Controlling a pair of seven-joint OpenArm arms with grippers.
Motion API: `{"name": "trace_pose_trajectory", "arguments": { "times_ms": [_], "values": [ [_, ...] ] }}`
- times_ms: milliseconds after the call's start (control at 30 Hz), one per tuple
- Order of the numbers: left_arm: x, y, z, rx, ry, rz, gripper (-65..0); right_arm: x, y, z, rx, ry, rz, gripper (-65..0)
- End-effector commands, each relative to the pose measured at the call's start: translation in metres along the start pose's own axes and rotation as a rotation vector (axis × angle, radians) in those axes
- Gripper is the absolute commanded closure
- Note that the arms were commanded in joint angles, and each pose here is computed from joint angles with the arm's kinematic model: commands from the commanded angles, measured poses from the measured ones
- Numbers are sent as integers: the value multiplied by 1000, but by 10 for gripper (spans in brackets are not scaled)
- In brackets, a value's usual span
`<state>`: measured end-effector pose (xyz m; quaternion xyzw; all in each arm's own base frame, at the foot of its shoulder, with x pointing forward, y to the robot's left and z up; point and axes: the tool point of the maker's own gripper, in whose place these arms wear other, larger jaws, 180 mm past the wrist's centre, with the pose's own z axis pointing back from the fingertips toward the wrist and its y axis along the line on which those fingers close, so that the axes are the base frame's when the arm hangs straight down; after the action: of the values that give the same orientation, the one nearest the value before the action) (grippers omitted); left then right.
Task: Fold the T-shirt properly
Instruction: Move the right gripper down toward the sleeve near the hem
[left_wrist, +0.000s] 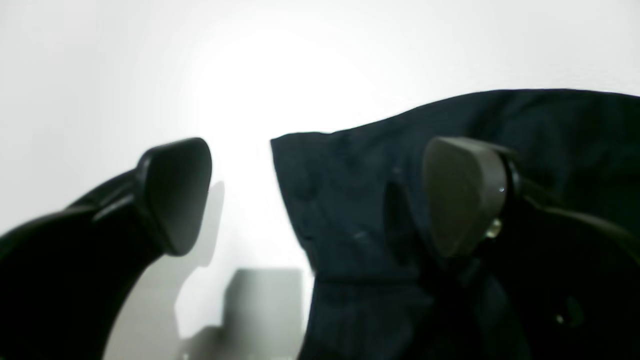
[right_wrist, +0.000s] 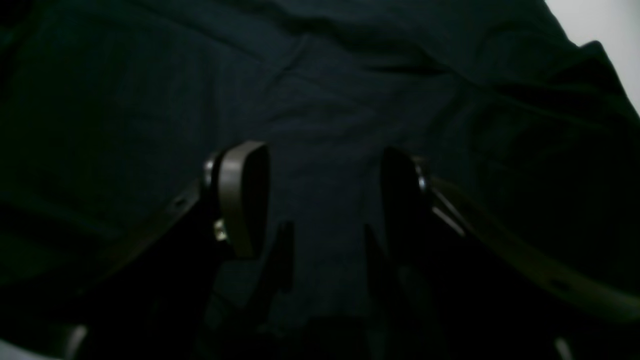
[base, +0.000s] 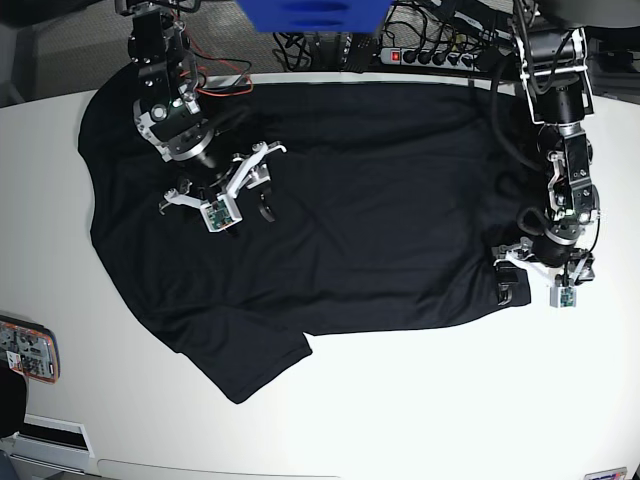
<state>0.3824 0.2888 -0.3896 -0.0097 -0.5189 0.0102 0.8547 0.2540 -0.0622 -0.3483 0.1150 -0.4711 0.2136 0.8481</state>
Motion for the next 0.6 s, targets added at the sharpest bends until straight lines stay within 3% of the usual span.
{"name": "trace_pose_trajectory", "arguments": {
  "times_ms": [0, 233, 567],
  "values": [
    [23, 8, 0, 7, -57, -18, -646, 15, -1, 2, 1, -55, 5, -334],
    [3, 6, -1, -18, 81, -83, -649, 16, -1, 2, 1, -56, 6, -334],
    [-15, 2, 0, -27, 176, -92, -646, 13, -1, 3, -2, -51, 3, -334]
  ]
}}
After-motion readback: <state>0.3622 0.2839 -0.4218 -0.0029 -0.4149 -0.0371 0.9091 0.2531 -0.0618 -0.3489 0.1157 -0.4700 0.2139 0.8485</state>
